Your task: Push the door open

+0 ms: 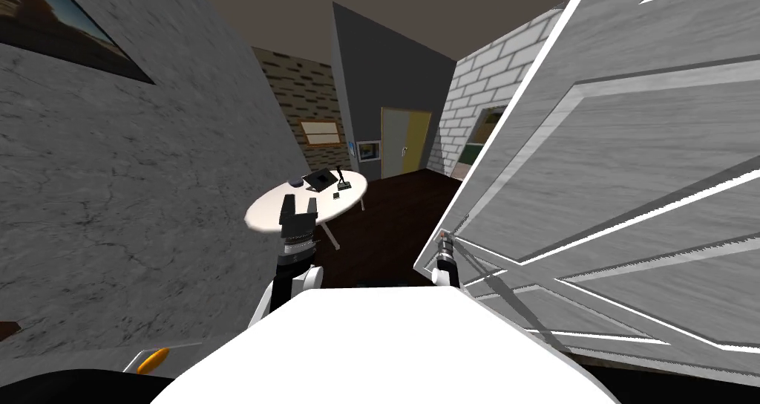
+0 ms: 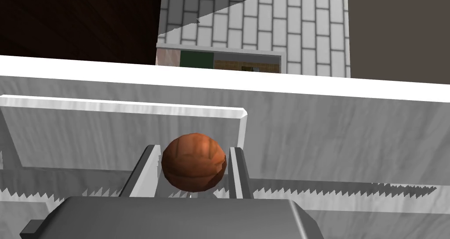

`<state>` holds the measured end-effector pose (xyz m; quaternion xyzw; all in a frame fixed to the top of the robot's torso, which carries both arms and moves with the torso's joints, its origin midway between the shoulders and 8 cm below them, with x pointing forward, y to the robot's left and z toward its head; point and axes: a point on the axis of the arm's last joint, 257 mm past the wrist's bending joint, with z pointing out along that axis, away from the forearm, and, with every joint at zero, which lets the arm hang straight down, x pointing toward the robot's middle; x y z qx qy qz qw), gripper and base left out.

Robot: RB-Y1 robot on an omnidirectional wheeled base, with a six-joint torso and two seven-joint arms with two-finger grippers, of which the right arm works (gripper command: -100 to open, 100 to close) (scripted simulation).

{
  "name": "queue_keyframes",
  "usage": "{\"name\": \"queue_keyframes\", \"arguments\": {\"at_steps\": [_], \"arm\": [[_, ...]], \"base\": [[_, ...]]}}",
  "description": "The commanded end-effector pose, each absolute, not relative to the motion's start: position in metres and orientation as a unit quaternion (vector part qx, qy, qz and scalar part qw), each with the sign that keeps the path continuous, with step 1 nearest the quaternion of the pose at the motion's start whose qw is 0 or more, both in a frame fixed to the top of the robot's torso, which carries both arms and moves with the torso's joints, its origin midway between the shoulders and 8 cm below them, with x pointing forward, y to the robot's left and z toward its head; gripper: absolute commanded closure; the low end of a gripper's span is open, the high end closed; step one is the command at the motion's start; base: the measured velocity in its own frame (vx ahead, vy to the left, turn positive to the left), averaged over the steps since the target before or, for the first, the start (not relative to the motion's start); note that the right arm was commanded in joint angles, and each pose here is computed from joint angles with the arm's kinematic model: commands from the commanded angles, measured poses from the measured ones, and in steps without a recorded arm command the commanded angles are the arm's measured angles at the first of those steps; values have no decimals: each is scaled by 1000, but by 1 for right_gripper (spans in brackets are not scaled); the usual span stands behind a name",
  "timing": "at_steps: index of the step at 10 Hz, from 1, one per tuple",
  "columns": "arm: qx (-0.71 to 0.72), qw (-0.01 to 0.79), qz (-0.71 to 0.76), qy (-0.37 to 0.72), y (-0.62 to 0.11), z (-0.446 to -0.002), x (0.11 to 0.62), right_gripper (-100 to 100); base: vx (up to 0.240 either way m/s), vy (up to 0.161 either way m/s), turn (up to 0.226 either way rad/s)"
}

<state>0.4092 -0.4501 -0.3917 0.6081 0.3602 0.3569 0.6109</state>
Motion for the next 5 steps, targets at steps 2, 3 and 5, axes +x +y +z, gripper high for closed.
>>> {"name": "queue_keyframes", "arguments": {"at_steps": [2,3,5], "arm": [[614,617,347,349,-463,-390,400,100],[614,617,347,349,-463,-390,400,100],[621,621,338,338,-472,-391,393,100]], "base": [[166,-5,-42],[75,4,-12],[164,18,-55]]}}
